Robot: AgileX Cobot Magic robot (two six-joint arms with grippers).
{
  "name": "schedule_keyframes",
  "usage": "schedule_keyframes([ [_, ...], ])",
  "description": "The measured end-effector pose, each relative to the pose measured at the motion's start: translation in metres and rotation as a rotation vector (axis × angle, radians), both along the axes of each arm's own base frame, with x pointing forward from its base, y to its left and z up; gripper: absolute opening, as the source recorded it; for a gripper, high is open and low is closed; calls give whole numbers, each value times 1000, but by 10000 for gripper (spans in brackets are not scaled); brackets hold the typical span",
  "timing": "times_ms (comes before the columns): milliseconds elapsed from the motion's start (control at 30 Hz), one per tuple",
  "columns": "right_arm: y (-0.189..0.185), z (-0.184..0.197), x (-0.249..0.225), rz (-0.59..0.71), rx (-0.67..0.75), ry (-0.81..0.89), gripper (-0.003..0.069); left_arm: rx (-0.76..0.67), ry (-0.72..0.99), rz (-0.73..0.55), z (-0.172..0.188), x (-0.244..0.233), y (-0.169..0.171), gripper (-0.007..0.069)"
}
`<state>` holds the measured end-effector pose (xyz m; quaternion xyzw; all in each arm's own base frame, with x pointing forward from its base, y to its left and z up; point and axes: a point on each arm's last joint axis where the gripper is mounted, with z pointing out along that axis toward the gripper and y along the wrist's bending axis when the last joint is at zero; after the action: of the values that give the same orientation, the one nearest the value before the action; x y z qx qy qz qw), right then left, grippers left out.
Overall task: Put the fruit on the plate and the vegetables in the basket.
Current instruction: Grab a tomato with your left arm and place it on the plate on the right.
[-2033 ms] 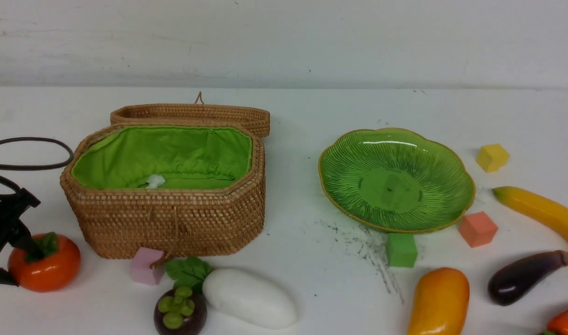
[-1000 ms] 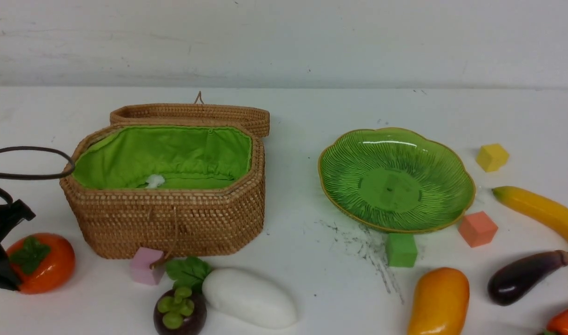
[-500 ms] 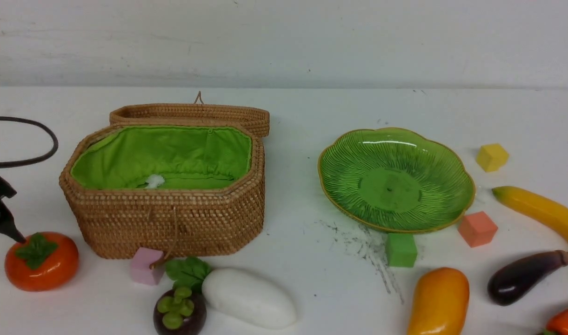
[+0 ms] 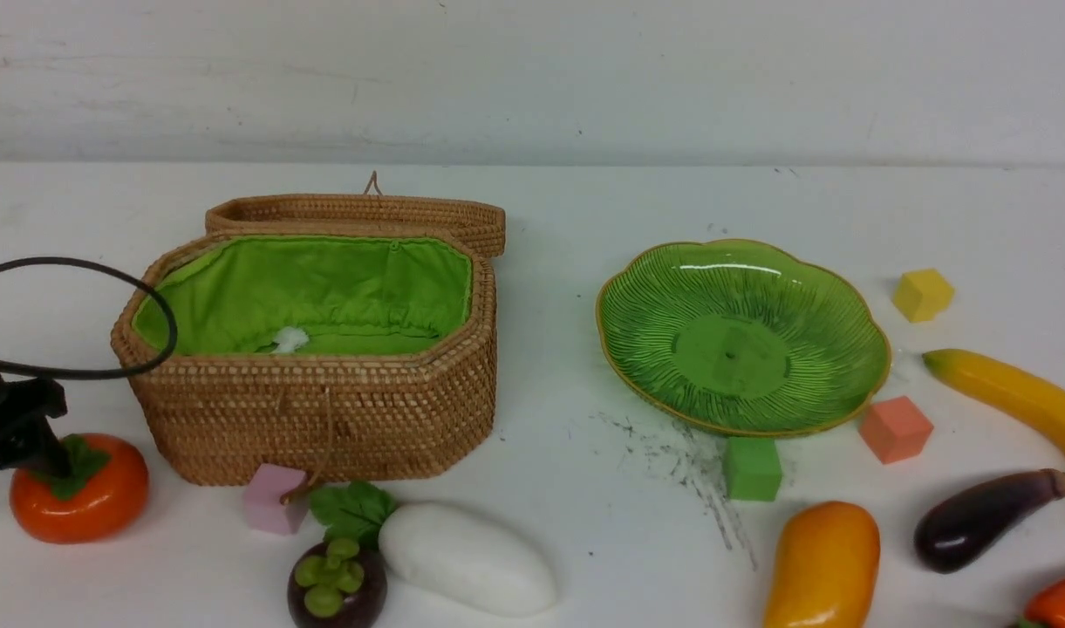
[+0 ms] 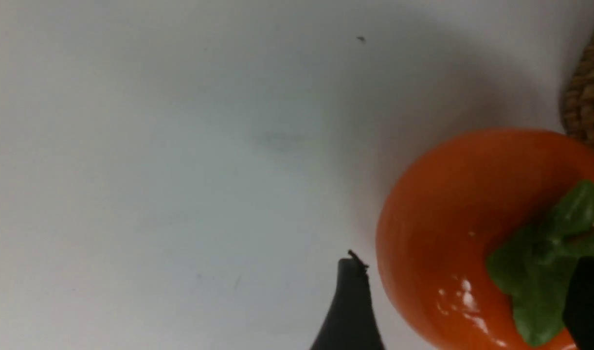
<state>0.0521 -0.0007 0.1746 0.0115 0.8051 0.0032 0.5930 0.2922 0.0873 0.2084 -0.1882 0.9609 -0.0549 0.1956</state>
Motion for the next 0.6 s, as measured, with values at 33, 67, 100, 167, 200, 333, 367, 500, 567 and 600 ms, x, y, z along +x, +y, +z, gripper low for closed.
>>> schedule_keyframes([
  [33, 0, 0, 0, 0, 0, 0, 243, -5, 8, -7, 0, -1, 1, 542],
  [67, 0, 0, 0, 0, 0, 0, 243, -10, 12, -5, 0, -2, 2, 544],
  [100, 0, 0, 0, 0, 0, 0, 243, -23, 23, -3, -1, -5, 5, 560],
  [167, 0, 0, 0, 0, 0, 0, 243, -60, 38, 11, -1, -10, 13, 589],
  [200, 0, 0, 0, 0, 0, 0, 243, -93, 37, 19, -1, -13, 17, 608],
  [333, 0, 0, 0, 0, 0, 0, 243, -206, -15, -20, 3, -20, 28, 626],
  [367, 0, 0, 0, 0, 0, 0, 243, -237, -43, -37, 4, -20, 29, 627],
  [500, 0, 0, 0, 0, 0, 0, 243, -292, -96, -75, 3, -18, 32, 627],
  [567, 0, 0, 0, 0, 0, 0, 243, -288, -75, -77, -4, -17, 34, 627],
  [600, 0, 0, 0, 0, 0, 0, 243, -285, -61, -74, -8, -16, 35, 627],
])
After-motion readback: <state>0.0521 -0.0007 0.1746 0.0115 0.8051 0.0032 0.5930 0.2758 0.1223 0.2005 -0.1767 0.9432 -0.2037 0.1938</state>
